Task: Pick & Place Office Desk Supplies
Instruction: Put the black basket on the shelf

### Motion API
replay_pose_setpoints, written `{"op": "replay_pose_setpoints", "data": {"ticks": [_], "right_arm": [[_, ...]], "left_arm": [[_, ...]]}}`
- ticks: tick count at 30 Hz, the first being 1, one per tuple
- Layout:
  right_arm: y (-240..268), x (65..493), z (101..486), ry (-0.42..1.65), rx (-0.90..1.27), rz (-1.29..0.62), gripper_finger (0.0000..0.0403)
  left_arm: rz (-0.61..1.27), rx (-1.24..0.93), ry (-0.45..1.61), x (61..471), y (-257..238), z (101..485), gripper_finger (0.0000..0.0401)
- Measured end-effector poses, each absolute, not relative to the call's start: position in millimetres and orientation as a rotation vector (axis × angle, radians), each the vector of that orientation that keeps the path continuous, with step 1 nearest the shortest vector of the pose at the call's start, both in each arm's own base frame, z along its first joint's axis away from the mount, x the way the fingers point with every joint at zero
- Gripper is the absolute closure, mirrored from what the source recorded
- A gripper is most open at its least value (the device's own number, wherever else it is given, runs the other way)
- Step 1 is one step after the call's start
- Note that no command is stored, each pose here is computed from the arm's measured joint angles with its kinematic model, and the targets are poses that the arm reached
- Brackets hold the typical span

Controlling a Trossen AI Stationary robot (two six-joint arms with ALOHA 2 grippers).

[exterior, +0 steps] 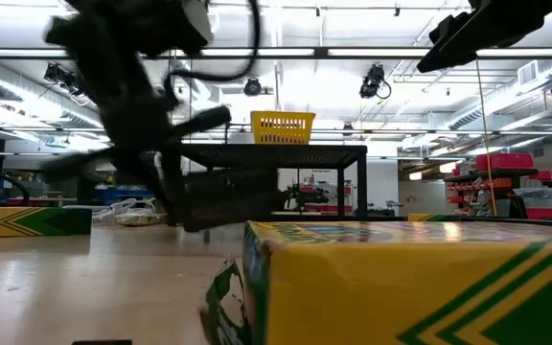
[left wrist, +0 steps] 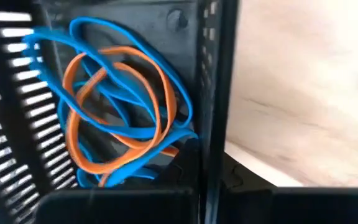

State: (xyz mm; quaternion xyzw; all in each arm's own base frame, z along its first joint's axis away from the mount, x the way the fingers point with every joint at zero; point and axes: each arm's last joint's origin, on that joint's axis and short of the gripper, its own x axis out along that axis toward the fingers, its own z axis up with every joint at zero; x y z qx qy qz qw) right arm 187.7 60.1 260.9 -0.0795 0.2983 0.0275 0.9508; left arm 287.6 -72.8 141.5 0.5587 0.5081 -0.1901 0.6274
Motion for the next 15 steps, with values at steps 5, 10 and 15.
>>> {"op": "replay_pose_setpoints", "data": {"ticks": [5,10,15], "right_arm": [[59.9,187.3,260.4,0.613,-0.163,0.056,0.019],[60.3,187.4,260.2,0.614,-0.16,0.065,0.019],[60.4,187.8,260.8,0.607,-0.158,0.066,0.019]], "left_arm": [[-0.471,1.277,1.209,263.6,-81.6,163.1,0.0399],[-0.478,1.213,1.244,237.7,-77.3,191.1,0.0399],[-0.506,1.25,1.236,218.8,-66.0,214.8,0.04]]}}
